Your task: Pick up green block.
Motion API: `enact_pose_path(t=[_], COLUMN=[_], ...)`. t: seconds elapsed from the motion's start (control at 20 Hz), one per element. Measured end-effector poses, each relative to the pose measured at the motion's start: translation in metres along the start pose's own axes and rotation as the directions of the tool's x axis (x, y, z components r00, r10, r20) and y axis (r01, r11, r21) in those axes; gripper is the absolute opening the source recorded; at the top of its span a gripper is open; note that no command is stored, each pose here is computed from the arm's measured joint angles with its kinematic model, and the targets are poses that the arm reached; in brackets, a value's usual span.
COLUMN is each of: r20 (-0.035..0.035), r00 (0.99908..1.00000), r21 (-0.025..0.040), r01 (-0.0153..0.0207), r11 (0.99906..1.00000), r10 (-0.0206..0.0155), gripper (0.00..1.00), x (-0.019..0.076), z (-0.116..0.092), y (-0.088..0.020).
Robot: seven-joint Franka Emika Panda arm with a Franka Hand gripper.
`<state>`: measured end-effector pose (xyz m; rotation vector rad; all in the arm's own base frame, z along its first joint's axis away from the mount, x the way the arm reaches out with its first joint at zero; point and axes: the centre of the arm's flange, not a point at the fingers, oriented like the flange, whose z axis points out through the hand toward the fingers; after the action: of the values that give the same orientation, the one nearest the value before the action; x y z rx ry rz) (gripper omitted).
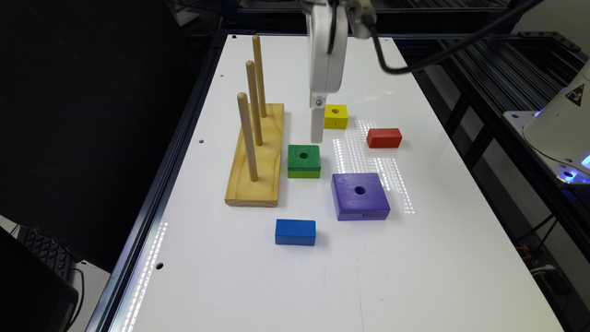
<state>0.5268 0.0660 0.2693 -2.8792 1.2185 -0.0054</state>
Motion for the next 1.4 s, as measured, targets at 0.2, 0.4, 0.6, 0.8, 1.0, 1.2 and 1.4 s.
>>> enact_pose_path(t=[0.2,0.4,0.6,0.8,1.0,1.2,1.4], r20=[-0.0012,-0.0013,0.0003,0.0068,0.0071,0.0071,0.0071], r00=[0.999999,0.999999,1.000000,0.999976,0.999974,0.999973,0.999974], r21=[0.0018,0.0020,0.0002,-0.0031,0.0007,0.0009,0.0010], r01=[-0.0004,-0.0005,-0.0005,-0.0011,-0.0015,-0.0015,-0.0015], r11=[0.999998,0.999998,1.000000,0.999995,0.999999,0.999998,0.999998], r10=[0.0004,0.0005,0.0005,0.0011,0.0015,0.0015,0.0015], gripper=[1.00,1.00,1.00,1.00,1.00,1.00,1.00], x=[0.0009,0.0010,0.0008,0.0010,0.0016,0.0017,0.0018], z=[-0.001,-0.001,0.001,0.016,0.027,0.028,0.028], y=[-0.001,-0.001,-0.001,-0.001,-0.001,-0.001,-0.001])
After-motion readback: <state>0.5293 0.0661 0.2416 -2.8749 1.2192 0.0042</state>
